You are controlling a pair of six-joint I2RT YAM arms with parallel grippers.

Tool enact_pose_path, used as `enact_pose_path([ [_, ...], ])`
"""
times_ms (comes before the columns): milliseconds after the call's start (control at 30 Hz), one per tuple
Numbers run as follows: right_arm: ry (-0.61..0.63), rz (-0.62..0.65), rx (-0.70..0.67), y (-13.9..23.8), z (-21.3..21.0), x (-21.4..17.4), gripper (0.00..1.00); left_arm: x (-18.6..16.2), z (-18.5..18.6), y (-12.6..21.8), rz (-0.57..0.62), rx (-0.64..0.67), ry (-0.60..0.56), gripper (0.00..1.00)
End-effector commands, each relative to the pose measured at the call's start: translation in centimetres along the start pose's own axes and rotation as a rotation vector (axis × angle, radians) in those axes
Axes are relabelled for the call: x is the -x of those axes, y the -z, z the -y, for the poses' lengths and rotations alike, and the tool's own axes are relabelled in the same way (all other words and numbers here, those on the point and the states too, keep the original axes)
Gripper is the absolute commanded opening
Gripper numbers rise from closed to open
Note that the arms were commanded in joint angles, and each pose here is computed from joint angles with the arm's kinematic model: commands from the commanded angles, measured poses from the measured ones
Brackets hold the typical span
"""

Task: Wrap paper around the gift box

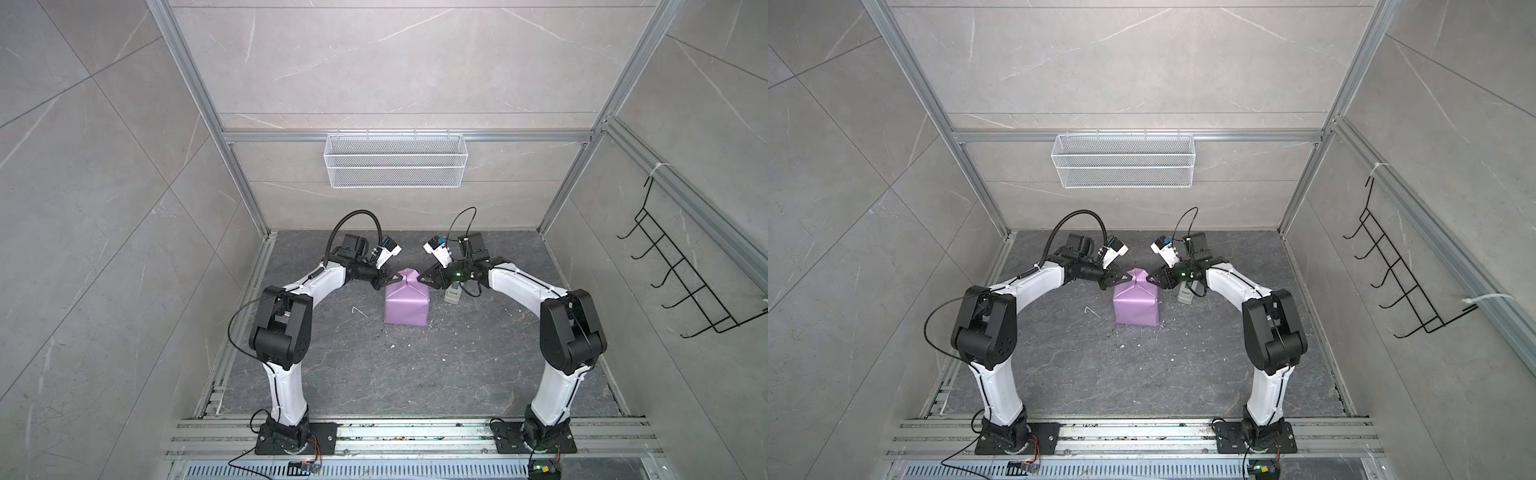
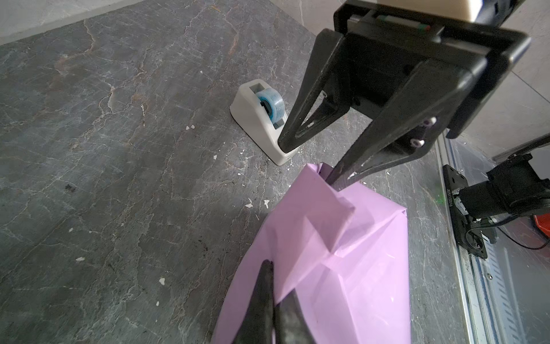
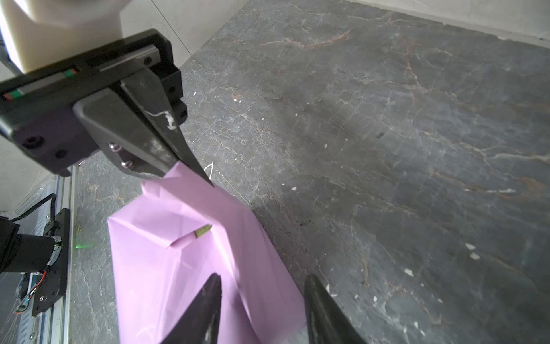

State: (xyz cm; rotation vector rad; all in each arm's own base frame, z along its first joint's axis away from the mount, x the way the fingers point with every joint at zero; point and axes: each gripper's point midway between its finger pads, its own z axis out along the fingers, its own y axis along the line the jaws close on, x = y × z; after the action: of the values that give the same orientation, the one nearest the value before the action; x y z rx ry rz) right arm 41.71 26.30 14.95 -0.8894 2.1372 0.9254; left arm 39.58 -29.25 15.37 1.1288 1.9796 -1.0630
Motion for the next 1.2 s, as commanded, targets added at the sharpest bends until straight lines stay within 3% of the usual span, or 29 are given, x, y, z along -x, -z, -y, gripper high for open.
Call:
enact_pose_path([
  [0,-0.013,0.015,-0.024,0.2,0.0,0.0,0.48,1.8,1.0,0.6,0.043,-0.023,-0.057,0.04],
  [300,-0.035,0.008,-0.023,-0.3,0.3,-1.1,0.48,2.6,1.2,0.8,0.066,-0.028,-0.065,0.34],
  [667,-0.042,0.001,-0.024,-0.6,0.5,-1.4,0.47,4.0,1.4,0.5,0.090,-0.058,-0.082,0.51],
  [833,-0.042,0.002,-0.025,-0.6,0.5,-1.3,0.47,5.3,1.3,0.3,0.105,-0.066,-0.084,0.52],
  [1167,-0.045,-0.002,-0.024,-0.7,0.6,-1.5,0.47,6.1,1.1,-0.3,0.098,-0.088,-0.081,0.44],
])
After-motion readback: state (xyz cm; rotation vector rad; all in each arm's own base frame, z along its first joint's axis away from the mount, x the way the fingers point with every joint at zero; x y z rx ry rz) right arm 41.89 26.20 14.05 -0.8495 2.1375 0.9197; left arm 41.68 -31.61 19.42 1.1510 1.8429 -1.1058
